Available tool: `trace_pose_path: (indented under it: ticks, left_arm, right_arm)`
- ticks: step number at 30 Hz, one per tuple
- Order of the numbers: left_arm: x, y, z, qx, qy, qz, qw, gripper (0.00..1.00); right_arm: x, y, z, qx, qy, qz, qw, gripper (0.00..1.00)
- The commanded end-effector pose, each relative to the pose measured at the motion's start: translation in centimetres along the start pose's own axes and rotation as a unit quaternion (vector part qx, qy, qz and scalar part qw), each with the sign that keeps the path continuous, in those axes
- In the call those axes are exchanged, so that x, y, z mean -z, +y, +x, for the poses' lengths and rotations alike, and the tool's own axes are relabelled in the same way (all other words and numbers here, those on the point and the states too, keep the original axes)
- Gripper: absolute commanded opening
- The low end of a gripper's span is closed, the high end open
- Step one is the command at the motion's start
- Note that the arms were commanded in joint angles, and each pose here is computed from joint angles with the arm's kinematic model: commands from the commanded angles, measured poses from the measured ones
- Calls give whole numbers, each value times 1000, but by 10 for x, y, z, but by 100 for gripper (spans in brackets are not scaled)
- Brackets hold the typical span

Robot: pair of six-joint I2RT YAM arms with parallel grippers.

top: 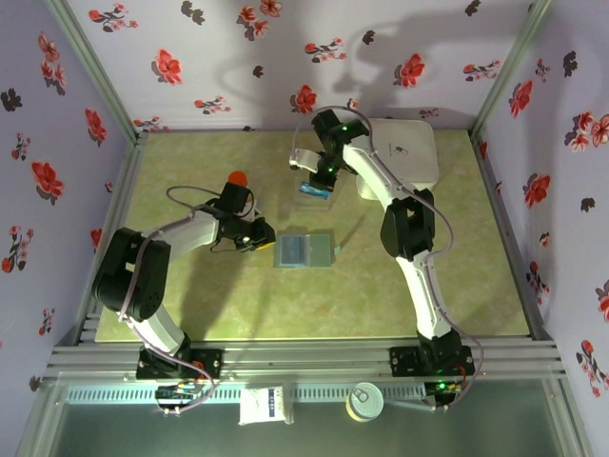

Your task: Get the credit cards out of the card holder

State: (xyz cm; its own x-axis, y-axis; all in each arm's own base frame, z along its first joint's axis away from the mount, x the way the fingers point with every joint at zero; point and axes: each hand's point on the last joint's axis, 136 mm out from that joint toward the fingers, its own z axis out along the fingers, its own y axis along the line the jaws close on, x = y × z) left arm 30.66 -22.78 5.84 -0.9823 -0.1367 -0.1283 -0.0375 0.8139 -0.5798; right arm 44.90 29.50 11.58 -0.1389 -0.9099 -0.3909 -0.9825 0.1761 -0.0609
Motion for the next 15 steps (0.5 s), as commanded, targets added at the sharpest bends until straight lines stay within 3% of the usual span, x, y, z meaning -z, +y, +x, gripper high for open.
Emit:
trace_pose_path:
  ticks: [1, 9, 15]
  left_arm:
    - [5, 0, 4, 1, 5, 4, 1000, 17]
    - [3, 1, 5, 0, 13, 1, 1000, 17]
    - [5, -1, 3, -2, 9, 3, 1000, 16]
  right_arm:
    - [-7, 7, 10, 15, 12, -30, 999, 0]
    - [-14, 26, 20, 7, 28, -80, 996, 0]
    - [18, 17, 1, 14, -2, -43, 999, 0]
